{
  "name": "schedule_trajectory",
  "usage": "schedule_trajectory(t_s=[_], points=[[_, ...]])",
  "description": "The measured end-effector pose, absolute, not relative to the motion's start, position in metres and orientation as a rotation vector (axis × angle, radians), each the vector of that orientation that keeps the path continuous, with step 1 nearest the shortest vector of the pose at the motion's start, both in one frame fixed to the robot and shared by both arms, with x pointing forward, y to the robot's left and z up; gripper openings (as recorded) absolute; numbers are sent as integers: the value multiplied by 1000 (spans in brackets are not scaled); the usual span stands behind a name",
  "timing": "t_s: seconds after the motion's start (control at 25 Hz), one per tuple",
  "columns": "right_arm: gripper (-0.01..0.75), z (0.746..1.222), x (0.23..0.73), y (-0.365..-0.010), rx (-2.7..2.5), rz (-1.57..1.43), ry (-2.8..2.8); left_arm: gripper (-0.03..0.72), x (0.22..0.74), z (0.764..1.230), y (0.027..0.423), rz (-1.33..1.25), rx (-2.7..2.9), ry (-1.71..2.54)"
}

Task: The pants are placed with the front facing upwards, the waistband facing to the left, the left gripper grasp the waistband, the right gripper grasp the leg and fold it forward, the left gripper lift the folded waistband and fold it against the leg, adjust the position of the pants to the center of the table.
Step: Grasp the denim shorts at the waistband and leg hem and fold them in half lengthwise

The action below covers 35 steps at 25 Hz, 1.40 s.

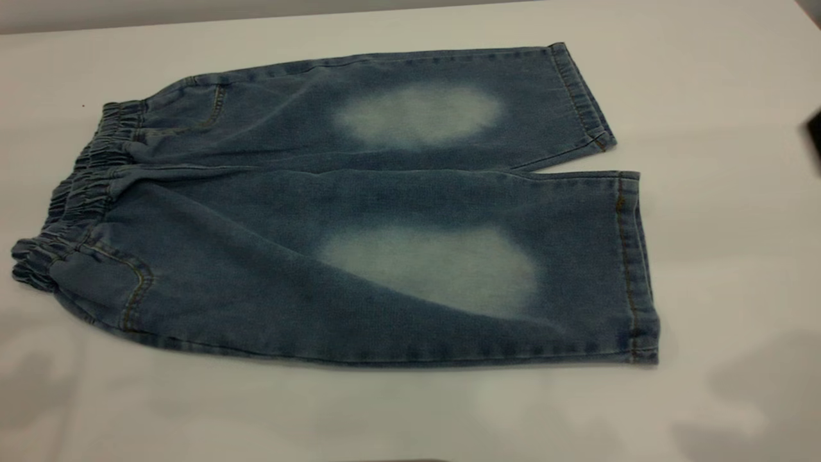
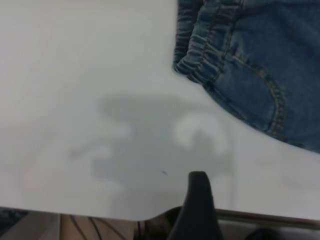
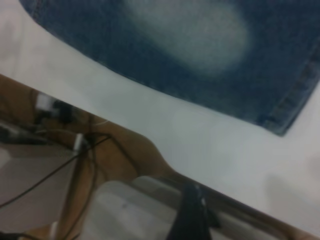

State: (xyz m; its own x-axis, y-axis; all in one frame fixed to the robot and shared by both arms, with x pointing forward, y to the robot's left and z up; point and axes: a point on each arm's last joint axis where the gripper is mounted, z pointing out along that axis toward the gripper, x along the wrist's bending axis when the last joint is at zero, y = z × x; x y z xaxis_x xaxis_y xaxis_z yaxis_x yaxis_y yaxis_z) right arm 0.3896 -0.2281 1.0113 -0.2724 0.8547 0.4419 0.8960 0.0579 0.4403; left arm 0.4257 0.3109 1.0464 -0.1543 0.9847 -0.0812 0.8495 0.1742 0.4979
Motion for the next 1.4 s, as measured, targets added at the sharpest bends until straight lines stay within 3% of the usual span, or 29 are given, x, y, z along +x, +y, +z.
schedule_trajectory(t_s=[0.8, 1.4], points=[[512, 938, 447, -217, -2028, -817, -2001, 534, 548, 917, 347, 132, 1731, 2363], [512, 939, 450, -217, -2053, -854, -1978, 534, 561, 849, 346, -45, 1650, 2504]])
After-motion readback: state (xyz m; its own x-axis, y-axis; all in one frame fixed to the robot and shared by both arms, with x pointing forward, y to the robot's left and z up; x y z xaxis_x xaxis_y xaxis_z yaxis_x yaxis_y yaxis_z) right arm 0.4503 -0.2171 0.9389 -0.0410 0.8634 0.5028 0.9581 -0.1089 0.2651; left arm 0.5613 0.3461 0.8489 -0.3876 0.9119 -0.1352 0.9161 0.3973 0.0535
